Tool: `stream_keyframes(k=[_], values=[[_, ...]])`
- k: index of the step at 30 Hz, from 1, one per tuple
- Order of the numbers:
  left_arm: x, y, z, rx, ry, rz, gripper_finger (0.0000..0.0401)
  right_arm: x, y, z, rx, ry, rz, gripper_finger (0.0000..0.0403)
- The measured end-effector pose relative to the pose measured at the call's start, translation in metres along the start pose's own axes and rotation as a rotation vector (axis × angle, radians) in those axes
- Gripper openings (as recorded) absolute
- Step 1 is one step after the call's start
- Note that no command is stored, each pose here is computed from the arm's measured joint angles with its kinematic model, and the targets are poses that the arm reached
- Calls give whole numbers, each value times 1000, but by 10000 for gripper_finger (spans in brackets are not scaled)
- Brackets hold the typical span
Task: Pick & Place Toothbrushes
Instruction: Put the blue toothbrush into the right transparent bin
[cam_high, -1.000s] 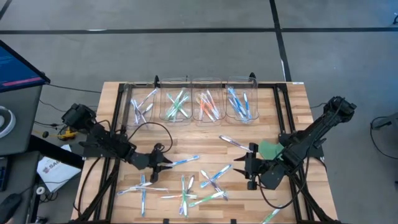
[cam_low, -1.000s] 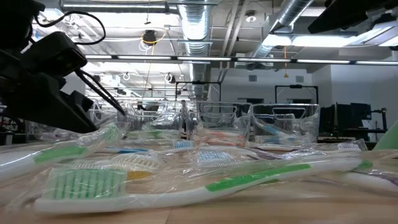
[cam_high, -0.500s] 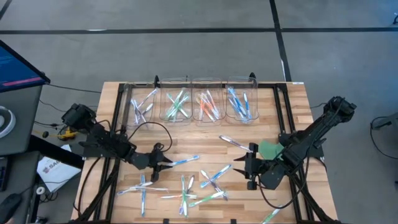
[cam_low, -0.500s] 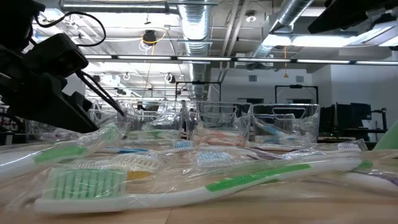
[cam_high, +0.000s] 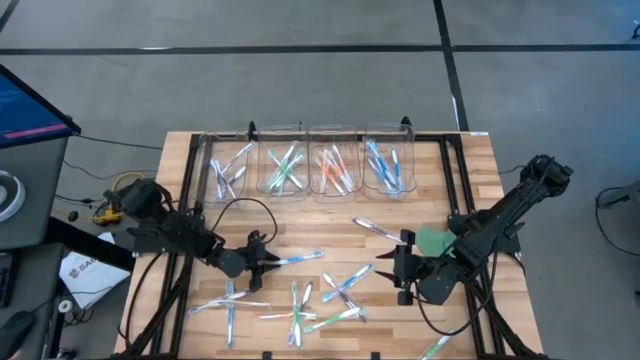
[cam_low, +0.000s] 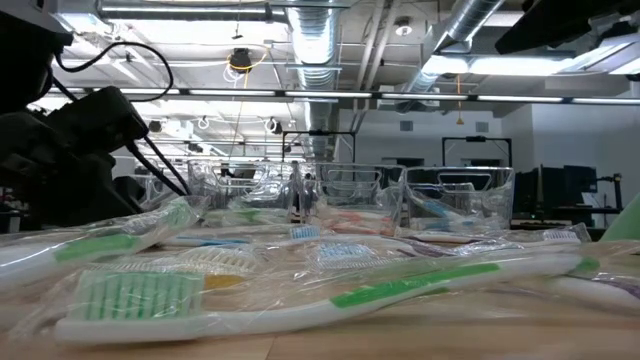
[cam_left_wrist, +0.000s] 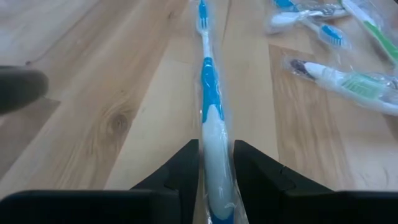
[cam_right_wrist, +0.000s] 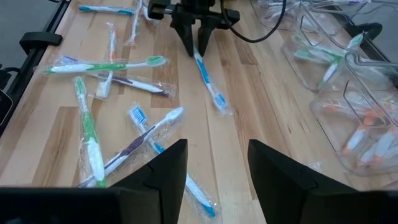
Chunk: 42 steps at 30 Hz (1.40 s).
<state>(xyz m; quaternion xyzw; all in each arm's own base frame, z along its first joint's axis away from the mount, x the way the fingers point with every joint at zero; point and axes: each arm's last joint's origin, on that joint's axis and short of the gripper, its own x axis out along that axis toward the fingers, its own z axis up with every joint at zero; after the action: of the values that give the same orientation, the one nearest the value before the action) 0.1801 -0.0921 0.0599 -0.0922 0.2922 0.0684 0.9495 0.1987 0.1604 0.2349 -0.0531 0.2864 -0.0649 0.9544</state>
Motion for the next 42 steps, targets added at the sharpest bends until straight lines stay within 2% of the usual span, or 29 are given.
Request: stream_keyframes(k=[7,17,23,26,34,38,42], values=[[-1,0,2,-28,-5,-6,36,0,0,0,0,0,0,163],[-1,0,2,-54,-18,0,36,0,0,0,21,0,0,163],[-7,-2,11,-52,-51,-24,36,0,0,0,53,0,0,163],[-12,-6,18,-45,-88,-47,9,0,0,0,54,-1,0,163],[-26,-15,33,-42,-206,-83,7,0,0,0,70,-3,1,163],[-39,-25,45,-20,-329,-131,7,7,4,-2,159,10,-11,163],[-54,-36,59,14,-491,-182,7,24,12,-12,77,45,-40,163]])
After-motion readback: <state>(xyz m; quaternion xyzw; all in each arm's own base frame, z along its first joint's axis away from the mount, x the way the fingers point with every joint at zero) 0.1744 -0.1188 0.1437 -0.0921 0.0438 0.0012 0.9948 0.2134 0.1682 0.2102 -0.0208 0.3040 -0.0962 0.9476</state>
